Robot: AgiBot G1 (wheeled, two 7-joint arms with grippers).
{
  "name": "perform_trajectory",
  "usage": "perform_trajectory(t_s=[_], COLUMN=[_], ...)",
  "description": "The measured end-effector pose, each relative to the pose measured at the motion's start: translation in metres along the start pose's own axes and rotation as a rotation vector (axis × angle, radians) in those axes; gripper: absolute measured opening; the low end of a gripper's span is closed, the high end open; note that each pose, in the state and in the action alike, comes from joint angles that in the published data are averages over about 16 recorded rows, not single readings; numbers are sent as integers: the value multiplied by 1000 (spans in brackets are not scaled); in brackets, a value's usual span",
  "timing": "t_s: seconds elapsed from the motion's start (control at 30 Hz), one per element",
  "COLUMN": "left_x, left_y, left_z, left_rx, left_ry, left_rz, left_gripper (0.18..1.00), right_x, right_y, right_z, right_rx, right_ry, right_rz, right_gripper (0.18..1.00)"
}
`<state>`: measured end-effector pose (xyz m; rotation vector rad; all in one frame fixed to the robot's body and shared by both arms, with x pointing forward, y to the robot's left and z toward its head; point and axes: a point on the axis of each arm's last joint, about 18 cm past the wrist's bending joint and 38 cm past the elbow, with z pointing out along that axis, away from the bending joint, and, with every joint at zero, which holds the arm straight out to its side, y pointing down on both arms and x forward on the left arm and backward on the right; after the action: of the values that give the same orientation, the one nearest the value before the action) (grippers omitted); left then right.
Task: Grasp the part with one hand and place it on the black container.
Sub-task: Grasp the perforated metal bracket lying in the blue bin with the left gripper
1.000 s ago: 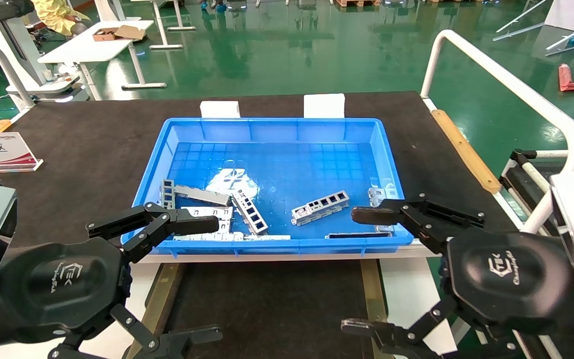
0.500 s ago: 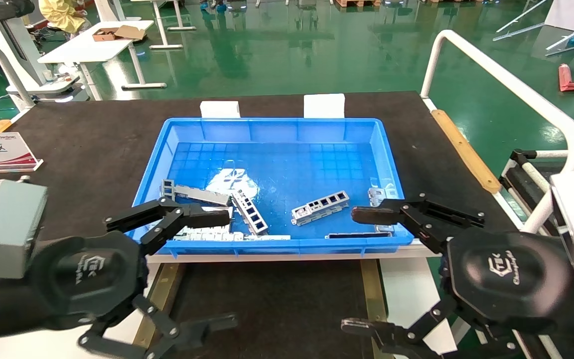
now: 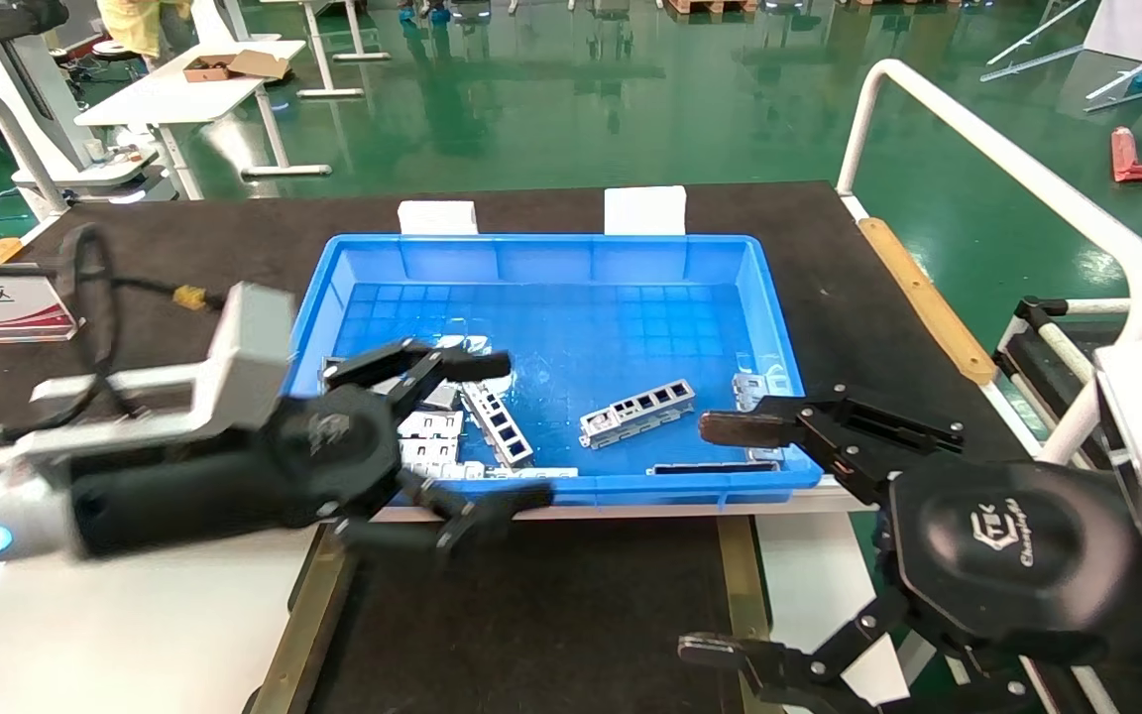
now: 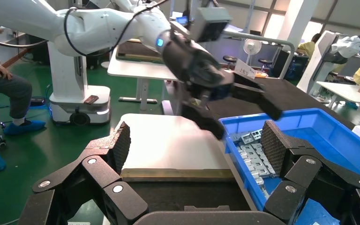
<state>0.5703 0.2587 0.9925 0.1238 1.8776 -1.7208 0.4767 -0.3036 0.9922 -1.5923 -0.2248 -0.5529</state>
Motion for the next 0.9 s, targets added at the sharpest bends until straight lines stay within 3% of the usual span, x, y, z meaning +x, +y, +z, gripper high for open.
perform_trajectory(t_s=[0.53, 0.9], left_x=[-68, -96], left_y=[21, 39], left_z=[80, 134], left_rx=[-76, -173], left_ry=[-141, -207], left_rz=[3, 23], left_gripper=[1001, 1001], right_x=[0, 0], right_y=[0, 0], right_z=[0, 0], right_rx=[0, 0], right_ry=[0, 0], right_rz=[0, 0], right_gripper=[1001, 1001])
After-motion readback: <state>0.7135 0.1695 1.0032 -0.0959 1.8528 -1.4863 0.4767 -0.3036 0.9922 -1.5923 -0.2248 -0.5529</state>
